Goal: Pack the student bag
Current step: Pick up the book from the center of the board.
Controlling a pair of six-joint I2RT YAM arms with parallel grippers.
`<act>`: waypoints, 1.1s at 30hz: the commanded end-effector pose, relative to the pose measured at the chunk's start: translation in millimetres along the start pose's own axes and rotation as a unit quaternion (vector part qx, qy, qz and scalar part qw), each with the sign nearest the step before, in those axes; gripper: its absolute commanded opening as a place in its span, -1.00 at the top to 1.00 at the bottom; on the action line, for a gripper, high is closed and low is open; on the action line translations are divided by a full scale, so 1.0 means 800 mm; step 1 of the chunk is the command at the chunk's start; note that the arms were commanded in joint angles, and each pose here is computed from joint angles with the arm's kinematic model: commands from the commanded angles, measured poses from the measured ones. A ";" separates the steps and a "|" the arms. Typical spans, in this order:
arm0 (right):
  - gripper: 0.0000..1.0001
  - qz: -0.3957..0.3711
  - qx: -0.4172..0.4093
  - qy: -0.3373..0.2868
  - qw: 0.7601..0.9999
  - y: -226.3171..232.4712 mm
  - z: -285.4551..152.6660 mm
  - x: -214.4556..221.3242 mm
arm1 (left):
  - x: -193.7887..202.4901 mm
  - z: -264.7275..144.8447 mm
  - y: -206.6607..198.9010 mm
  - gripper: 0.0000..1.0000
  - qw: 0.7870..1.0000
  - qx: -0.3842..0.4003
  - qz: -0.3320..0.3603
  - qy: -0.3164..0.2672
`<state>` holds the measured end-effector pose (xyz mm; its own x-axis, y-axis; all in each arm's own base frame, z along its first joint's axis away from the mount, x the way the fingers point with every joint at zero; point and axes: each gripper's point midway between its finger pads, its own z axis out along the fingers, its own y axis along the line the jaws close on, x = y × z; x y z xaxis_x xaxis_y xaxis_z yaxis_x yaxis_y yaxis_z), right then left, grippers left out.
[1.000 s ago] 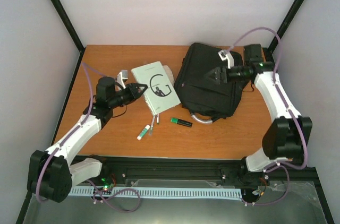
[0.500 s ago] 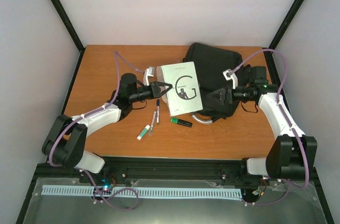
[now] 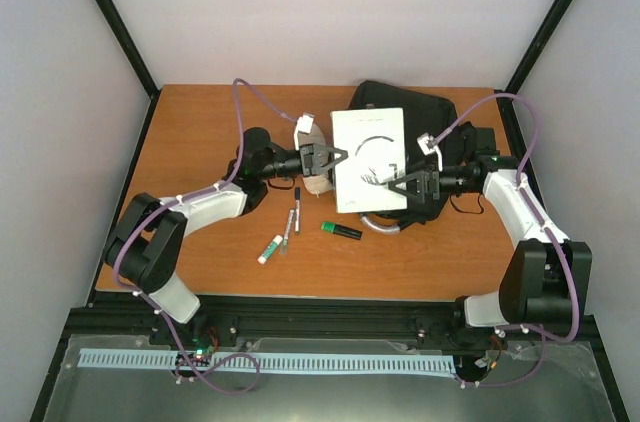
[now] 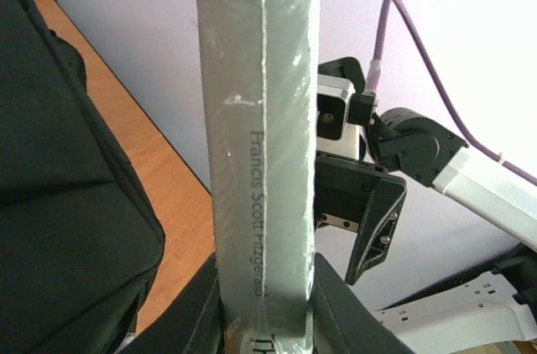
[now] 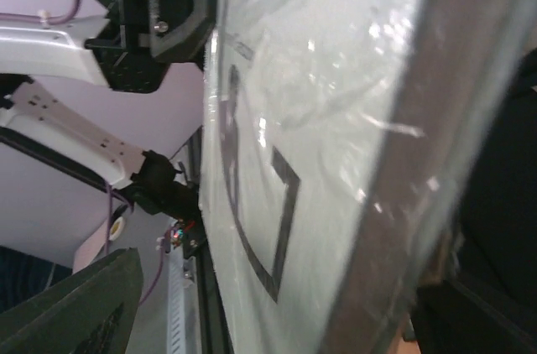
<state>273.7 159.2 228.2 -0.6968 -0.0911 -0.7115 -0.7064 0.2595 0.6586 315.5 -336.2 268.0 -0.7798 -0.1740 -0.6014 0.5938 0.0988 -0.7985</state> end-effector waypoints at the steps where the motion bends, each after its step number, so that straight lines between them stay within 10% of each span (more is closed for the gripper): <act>1: -0.70 -0.030 -0.059 -0.029 0.997 0.033 -0.005 -0.012 | -0.045 0.007 -0.076 0.98 0.991 0.089 0.096 -0.035; 22: 0.84 0.001 -0.034 -0.057 0.998 0.015 -0.025 -0.028 | -0.044 0.051 0.011 0.50 0.998 0.055 0.013 -0.012; 29: 0.95 -0.002 0.056 -0.070 0.996 -0.013 -0.053 -0.038 | -0.036 0.052 0.078 -0.13 0.998 -0.062 -0.010 -0.017; 31: 0.94 -0.013 0.088 -0.074 0.993 -0.017 -0.063 -0.041 | -0.036 0.048 0.082 -0.81 0.996 -0.081 -0.005 -0.021; 33: 0.94 -0.028 0.114 -0.081 0.990 -0.016 -0.074 -0.044 | -0.035 0.046 0.085 -0.99 0.994 -0.111 0.011 -0.015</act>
<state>297.7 112.4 221.5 -0.7653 0.0445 -0.6421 -0.5672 0.4250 0.7054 375.8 -364.6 229.1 -0.8122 -0.1939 -0.5502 0.5190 0.1906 -0.8332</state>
